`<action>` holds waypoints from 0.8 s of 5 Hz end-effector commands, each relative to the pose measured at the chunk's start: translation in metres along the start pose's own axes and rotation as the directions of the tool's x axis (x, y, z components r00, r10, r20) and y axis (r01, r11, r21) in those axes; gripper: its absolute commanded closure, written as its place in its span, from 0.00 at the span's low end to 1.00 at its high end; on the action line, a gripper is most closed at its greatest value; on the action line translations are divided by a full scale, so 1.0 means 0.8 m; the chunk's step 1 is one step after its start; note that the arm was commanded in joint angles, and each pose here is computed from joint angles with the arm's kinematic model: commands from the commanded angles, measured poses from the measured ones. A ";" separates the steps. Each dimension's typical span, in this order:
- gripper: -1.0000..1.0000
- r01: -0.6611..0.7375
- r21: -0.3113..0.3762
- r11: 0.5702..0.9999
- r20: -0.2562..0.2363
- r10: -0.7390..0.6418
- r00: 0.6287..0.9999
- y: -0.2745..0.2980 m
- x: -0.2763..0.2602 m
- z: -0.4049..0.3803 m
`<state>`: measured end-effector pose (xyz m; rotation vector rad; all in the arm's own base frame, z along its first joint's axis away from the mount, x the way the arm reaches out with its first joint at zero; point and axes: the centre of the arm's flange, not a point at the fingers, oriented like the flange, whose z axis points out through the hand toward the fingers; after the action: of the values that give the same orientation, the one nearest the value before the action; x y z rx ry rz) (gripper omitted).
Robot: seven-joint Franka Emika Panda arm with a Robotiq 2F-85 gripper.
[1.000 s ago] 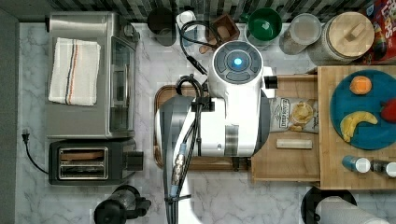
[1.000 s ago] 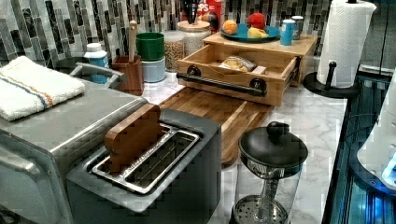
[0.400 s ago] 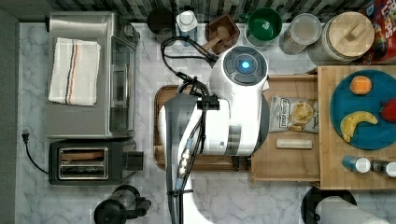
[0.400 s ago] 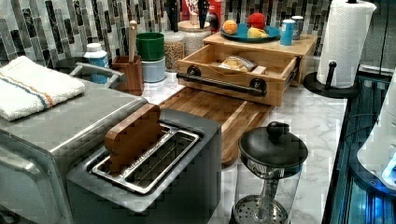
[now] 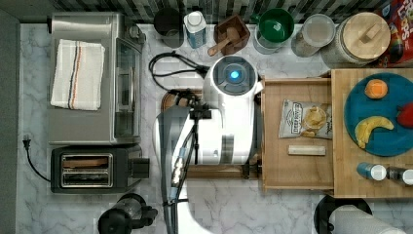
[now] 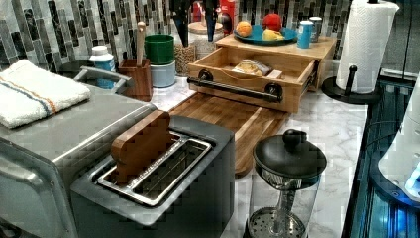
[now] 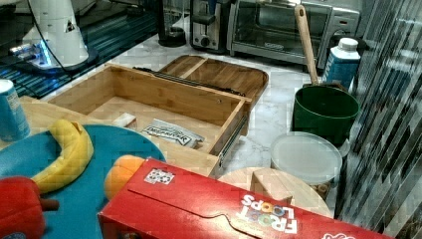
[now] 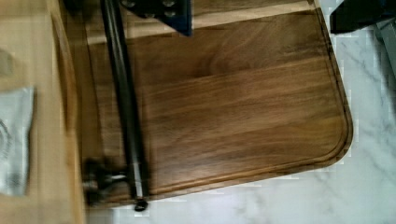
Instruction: Close the drawer.
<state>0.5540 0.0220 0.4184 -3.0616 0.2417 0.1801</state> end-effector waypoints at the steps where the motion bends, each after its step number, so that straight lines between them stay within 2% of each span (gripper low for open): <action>1: 1.00 0.220 0.011 0.975 0.026 -0.220 0.975 -0.039 -0.023 0.102; 2: 1.00 0.238 -0.006 0.971 0.052 -0.237 0.970 -0.023 -0.008 0.123; 4: 1.00 0.257 -0.036 0.966 0.042 -0.256 0.966 0.025 0.009 0.157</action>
<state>0.5384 0.0543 0.2799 -3.0869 -0.1719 0.2704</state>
